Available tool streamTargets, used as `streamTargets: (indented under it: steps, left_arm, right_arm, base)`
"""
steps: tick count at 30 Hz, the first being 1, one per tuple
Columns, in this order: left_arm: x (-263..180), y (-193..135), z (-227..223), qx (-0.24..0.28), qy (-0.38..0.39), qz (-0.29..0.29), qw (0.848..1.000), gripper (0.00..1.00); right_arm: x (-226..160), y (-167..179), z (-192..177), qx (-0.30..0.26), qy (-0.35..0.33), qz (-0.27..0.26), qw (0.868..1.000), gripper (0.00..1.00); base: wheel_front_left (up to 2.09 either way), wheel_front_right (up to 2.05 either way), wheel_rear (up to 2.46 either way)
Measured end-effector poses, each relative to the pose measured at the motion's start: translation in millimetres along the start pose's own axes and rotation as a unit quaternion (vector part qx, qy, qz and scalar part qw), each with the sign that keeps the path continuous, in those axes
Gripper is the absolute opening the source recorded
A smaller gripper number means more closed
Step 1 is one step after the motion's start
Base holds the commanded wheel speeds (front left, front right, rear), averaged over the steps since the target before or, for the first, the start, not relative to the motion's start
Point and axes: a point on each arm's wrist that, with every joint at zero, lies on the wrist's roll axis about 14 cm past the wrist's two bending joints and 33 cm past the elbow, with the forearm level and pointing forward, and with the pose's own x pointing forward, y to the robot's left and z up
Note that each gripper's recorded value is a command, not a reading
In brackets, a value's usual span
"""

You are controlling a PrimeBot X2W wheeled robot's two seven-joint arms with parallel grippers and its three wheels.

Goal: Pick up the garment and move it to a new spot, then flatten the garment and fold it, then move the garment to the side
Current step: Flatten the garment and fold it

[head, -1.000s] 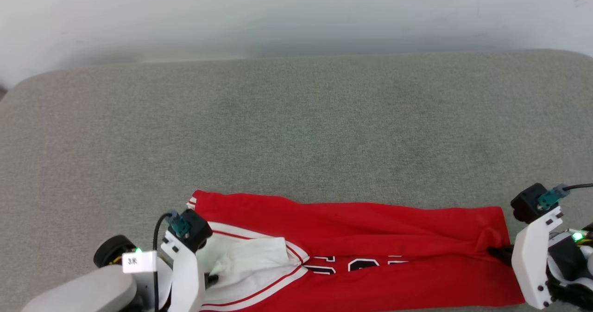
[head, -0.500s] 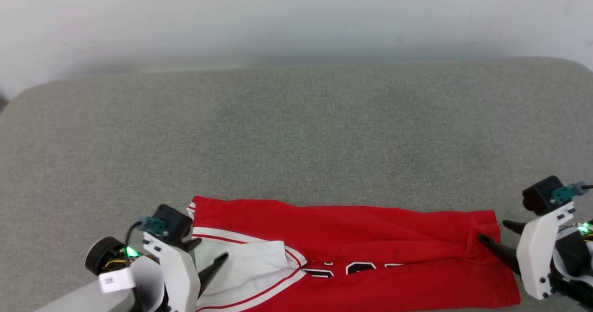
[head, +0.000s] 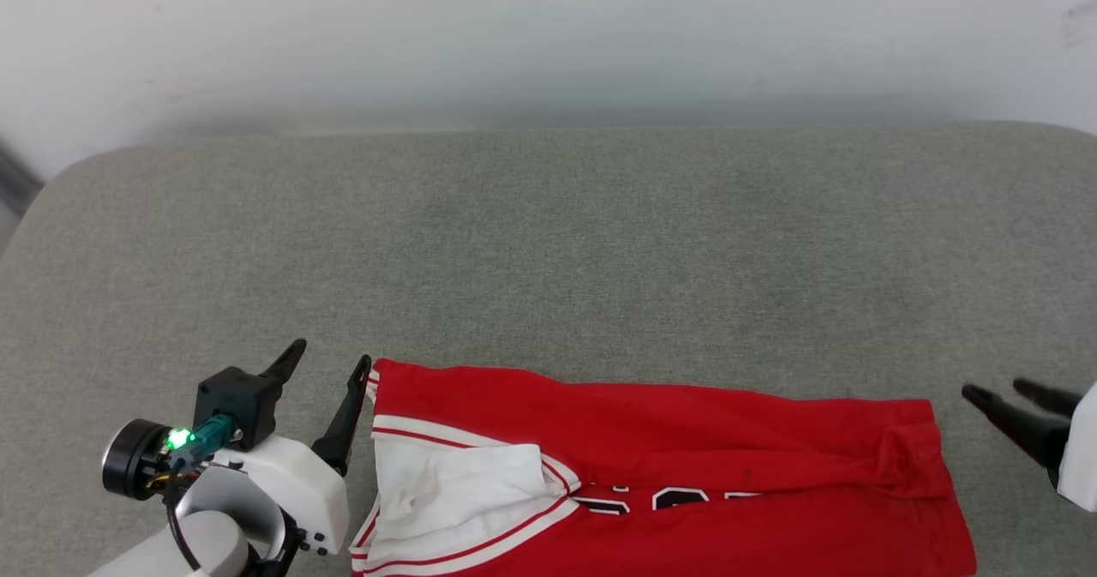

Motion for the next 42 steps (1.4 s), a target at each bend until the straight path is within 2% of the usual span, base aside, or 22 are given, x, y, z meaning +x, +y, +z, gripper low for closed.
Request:
streamTargets:
  steps: [4,6,12,22,29,30,31,32,42]
  left_arm:
    - [4,7,12,0.011,-0.038,0.033,0.999,1.0]
    - [5,9,23,0.011,-0.064,0.048,0.997,1.0]
    - [-1,20,29,0.013,-0.101,0.091,0.991,1.0]
    - [-14,35,36,0.019,-0.144,0.152,0.977,1.0]
    - [-22,30,42,0.023,-0.168,0.174,0.97,1.0]
    - [-24,30,44,0.025,-0.172,0.178,0.969,1.0]
    - [-25,28,44,0.026,-0.174,0.179,0.968,1.0]
    - [-26,28,44,0.028,-0.175,0.182,0.967,1.0]
    - [-39,25,40,0.031,-0.174,0.202,0.963,1.0]
  right_arm:
    - [5,-5,-35,0.093,0.074,0.006,0.993,1.0]
    - [7,-7,-51,0.118,0.106,0.006,0.987,1.0]
    - [24,0,-73,0.192,0.14,0.018,0.971,1.0]
    - [43,26,-101,0.217,0.197,0.048,0.955,1.0]
    - [48,51,-103,0.214,0.207,0.082,0.951,1.0]
    - [49,53,-101,0.215,0.204,0.086,0.951,0.36]
    - [49,55,-100,0.215,0.2,0.088,0.952,0.11]
    - [49,57,-99,0.215,0.198,0.09,0.952,0.0]
    - [42,57,-86,0.209,0.173,0.093,0.958,0.0]
  base:
    - [0.0,0.0,0.0]
    - [0.0,0.0,0.0]
    - [0.0,0.0,0.0]
    - [0.0,0.0,0.0]
    - [0.0,0.0,0.0]
    - [0.0,0.0,0.0]
    - [0.0,0.0,0.0]
    - [0.0,0.0,0.0]
    - [0.0,0.0,0.0]
